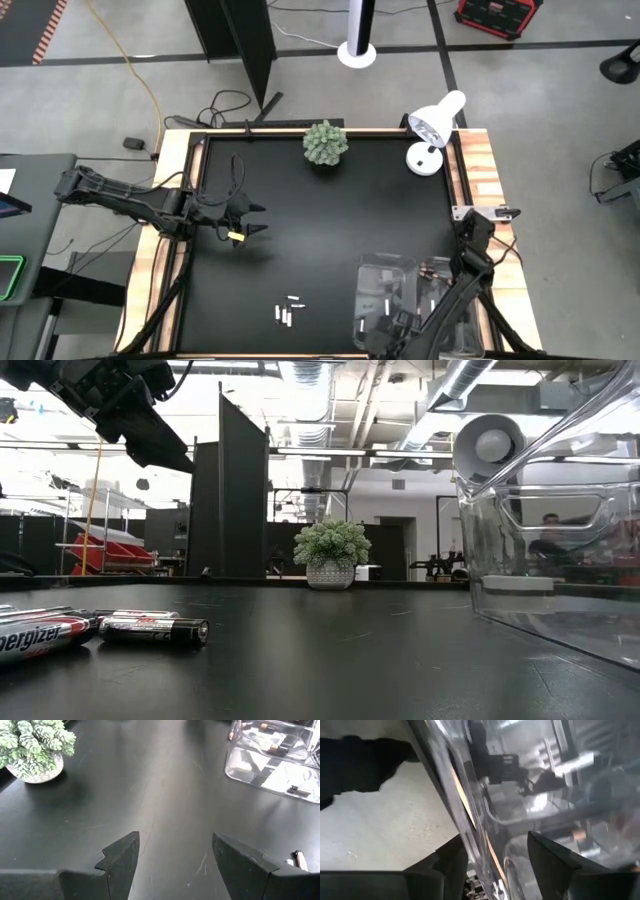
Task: Sort batteries
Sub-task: Move the transparent bin to the bottom right of the table, then put the silver battery into the left transparent bin
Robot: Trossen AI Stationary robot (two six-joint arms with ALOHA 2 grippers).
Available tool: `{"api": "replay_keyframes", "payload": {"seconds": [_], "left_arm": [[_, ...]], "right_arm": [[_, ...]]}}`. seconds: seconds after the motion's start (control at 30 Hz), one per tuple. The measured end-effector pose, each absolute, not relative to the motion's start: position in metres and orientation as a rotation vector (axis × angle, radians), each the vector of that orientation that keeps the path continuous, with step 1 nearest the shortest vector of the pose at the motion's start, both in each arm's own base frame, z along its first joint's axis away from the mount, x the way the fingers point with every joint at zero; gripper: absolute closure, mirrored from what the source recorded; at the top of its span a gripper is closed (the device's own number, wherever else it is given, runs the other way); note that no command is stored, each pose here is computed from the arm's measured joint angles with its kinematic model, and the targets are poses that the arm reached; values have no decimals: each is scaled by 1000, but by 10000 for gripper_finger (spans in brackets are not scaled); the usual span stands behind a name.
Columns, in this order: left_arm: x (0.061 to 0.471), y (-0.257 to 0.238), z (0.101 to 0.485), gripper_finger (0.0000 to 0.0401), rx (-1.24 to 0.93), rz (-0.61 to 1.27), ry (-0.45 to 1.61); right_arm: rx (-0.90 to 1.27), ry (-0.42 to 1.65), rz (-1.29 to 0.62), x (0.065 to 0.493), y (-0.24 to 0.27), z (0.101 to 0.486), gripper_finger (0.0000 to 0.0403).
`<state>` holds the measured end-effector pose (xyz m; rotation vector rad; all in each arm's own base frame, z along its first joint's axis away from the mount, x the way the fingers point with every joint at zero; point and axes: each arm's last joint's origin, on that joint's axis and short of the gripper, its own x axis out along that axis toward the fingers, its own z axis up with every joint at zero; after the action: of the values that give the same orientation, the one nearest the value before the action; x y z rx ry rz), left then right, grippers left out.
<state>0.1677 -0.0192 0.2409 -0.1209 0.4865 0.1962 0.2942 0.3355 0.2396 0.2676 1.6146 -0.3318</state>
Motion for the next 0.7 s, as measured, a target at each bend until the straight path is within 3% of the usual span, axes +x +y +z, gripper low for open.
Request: {"api": "replay_keyframes", "payload": {"seconds": [0.7], "left_arm": [[163, -18, 219, 154, -119, 209, 561]], "right_arm": [[330, 1536, -149, 336, 292, 280, 194]]}}
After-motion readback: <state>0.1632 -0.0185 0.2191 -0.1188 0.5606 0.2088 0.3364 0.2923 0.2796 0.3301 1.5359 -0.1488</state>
